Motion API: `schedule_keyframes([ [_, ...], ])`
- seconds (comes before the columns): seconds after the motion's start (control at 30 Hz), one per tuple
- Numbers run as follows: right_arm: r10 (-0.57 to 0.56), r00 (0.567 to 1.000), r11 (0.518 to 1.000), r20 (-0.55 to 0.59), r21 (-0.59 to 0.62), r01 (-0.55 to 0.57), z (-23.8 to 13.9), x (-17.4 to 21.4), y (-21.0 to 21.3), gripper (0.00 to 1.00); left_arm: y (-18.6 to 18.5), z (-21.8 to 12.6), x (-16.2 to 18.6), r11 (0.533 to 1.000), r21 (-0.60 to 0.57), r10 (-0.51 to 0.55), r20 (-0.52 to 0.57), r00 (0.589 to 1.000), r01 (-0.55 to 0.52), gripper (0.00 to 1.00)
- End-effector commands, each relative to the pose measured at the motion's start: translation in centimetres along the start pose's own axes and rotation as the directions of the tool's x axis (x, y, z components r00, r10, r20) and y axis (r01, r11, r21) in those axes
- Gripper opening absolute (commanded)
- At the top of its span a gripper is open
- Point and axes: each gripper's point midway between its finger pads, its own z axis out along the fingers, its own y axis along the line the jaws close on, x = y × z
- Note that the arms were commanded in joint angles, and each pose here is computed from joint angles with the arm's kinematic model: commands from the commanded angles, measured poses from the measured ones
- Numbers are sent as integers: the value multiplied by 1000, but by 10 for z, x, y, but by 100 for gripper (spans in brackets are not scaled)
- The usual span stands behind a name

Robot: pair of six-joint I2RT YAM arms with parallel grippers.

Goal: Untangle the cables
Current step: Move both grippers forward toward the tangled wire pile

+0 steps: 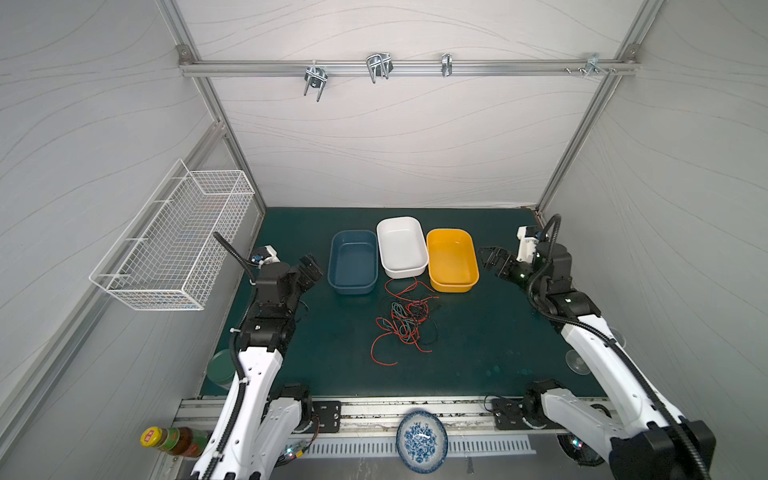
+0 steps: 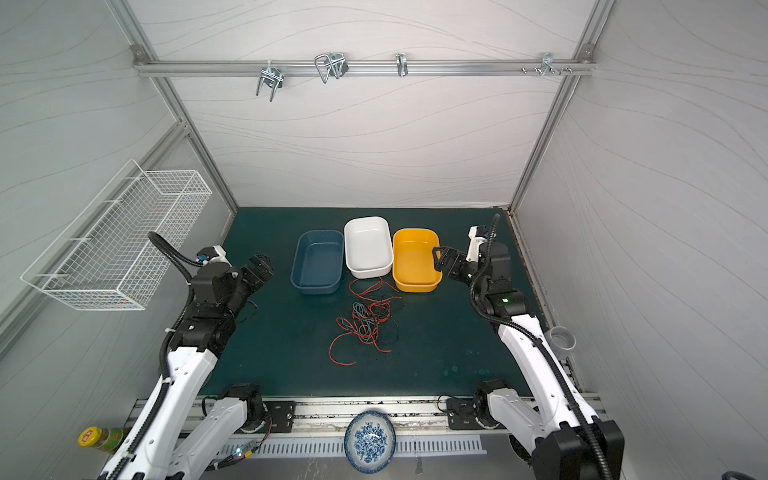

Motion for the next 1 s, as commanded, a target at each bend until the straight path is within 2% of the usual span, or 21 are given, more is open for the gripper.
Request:
schedule_keyframes([
  [0.0, -143, 980, 987, -136, 49, 151, -10, 29, 14, 99, 1, -14, 8, 999, -33, 29, -59, 998, -31, 100],
  [0.13, -226, 951, 958, -211, 130, 256, -13, 40, 22, 99, 1, -19, 12, 994, -53, 91, -76, 993, -95, 100],
  [0.23, -208, 957, 976, -203, 19, 216, -8, 45, 41, 99, -11, -19, 14, 993, 1, 116, -88, 989, -116, 100],
  [0.47, -220, 936, 974, -276, -111, 197, -4, 63, 56, 99, -20, -11, 28, 994, 53, 103, -154, 983, -96, 100],
  [0.57, -224, 917, 974, -331, -120, 195, 4, 80, 51, 97, -29, -4, 40, 991, 107, 96, -206, 974, -75, 100],
  [0.77, -234, 854, 965, -465, -216, 147, 22, 127, 57, 80, -47, 4, 59, 981, 153, 163, -319, 934, -119, 100],
  [0.83, -271, 834, 957, -481, -227, 180, 26, 139, 60, 78, -53, 5, 59, 975, 149, 206, -318, 926, -166, 100],
  [0.97, -327, 806, 944, -494, -216, 250, 36, 159, 59, 67, -76, 10, 58, 956, 171, 285, -334, 899, -240, 100],
])
